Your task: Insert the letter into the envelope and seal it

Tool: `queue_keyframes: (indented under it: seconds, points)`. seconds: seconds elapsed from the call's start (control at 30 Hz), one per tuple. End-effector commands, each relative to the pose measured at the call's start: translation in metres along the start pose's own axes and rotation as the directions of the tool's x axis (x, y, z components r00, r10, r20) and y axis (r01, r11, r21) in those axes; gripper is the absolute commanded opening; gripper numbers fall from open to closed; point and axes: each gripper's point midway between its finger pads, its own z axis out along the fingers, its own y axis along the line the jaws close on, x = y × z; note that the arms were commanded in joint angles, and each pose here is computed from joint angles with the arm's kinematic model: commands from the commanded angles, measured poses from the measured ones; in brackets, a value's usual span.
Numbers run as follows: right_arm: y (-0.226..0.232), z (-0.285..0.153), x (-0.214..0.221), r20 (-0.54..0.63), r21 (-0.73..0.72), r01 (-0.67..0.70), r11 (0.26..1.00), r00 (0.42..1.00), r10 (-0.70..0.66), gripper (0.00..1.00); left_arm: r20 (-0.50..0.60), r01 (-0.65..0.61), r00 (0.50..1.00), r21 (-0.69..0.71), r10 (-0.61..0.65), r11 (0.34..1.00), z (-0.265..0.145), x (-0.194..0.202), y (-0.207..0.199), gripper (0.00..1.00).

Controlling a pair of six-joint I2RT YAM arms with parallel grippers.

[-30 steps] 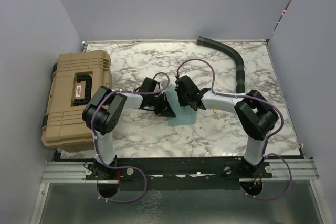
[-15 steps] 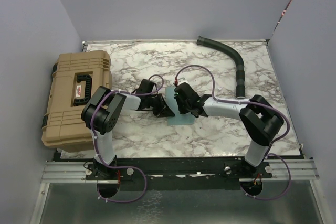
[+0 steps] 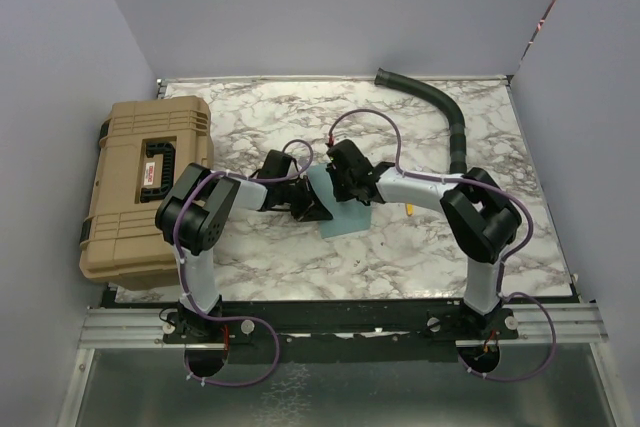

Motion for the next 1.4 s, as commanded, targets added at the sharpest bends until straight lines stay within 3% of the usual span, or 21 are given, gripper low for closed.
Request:
queue_keyframes:
  seconds: [0.0,0.23,0.47,0.6,0.8,1.07,1.37]
  points:
    - [-0.011,0.016,0.023,-0.103,0.03,0.055,0.998,0.993,-0.052,0.01,0.055,0.055,0.998,-0.355,-0.038,0.933,0.003,0.009,0.11,0.0]
    - [-0.01,0.004,0.043,-0.144,0.016,0.05,0.999,0.988,-0.047,0.01,0.091,0.082,0.994,-0.361,-0.053,0.929,0.005,-0.001,0.108,0.0]
    - [-0.008,-0.03,0.077,-0.223,-0.042,0.057,0.998,0.973,-0.064,0.01,0.232,0.16,0.97,-0.39,-0.071,0.907,-0.002,-0.025,0.104,0.0]
    - [-0.004,-0.03,0.08,-0.222,-0.07,0.059,0.996,0.972,-0.073,0.01,0.226,0.168,0.971,-0.408,-0.08,0.897,-0.003,-0.023,0.108,0.0]
    - [-0.003,-0.01,0.045,-0.143,-0.012,0.047,0.999,0.989,-0.048,0.01,0.196,0.159,0.977,-0.411,-0.083,0.898,-0.001,-0.016,0.112,0.0]
    - [-0.028,0.02,0.026,-0.133,0.097,0.008,0.995,0.991,0.005,0.01,0.149,0.13,0.986,-0.413,-0.074,0.901,0.001,-0.008,0.116,0.0]
    - [-0.019,0.035,0.004,-0.098,0.046,0.063,0.997,0.993,-0.058,0.01,0.133,0.125,0.988,-0.44,-0.073,0.889,0.002,-0.004,0.128,0.0]
